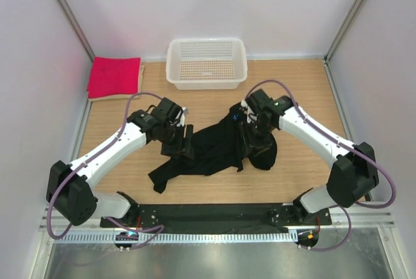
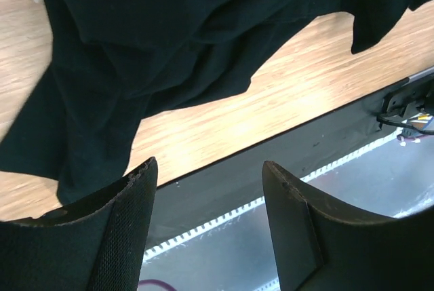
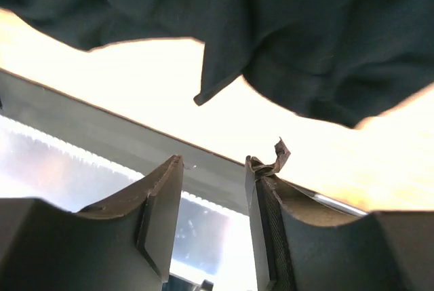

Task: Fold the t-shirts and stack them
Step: Flatten the tshirt out

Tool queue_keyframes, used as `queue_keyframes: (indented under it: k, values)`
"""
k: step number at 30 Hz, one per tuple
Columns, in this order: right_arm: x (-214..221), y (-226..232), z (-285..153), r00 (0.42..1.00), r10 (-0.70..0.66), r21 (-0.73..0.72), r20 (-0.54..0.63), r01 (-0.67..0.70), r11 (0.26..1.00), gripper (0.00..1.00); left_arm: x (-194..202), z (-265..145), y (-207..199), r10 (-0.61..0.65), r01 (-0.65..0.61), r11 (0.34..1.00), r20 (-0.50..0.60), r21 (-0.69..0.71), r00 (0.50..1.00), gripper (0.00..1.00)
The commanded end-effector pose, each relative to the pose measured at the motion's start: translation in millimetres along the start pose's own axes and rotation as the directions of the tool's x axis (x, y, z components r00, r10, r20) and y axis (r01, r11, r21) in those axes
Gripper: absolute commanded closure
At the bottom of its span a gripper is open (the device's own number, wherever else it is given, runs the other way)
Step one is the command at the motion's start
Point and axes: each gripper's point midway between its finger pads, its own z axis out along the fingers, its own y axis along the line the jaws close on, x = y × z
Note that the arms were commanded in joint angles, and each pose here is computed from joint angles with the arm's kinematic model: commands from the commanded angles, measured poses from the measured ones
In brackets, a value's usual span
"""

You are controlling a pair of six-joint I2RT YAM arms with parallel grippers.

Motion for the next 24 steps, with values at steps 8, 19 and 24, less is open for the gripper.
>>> queue_keyframes:
  k: [8, 19, 24]
  values:
    - [-2.7, 23.4, 70.9, 0.996, 0.093, -0.116, 0.02, -0.09, 0.989, 0.53, -22.0, -2.0, -46.2, -0.003, -0.001, 0.992, 0.034, 0.128, 0.999, 0.36]
    - [-2.3, 29.7, 71.0, 0.996, 0.081, -0.089, 0.022, -0.079, 0.993, 0.92, -22.7, -11.9, -44.7, 0.024, -0.029, 0.995, 0.051, 0.098, 0.998, 0.34]
    - [-23.9, 46.3, 7.0, 0.981, 0.068, -0.132, 0.183, -0.044, 0.99, 0.99, -22.3, -9.4, -42.8, 0.025, -0.03, 0.995, 0.054, 0.094, 0.998, 0.34]
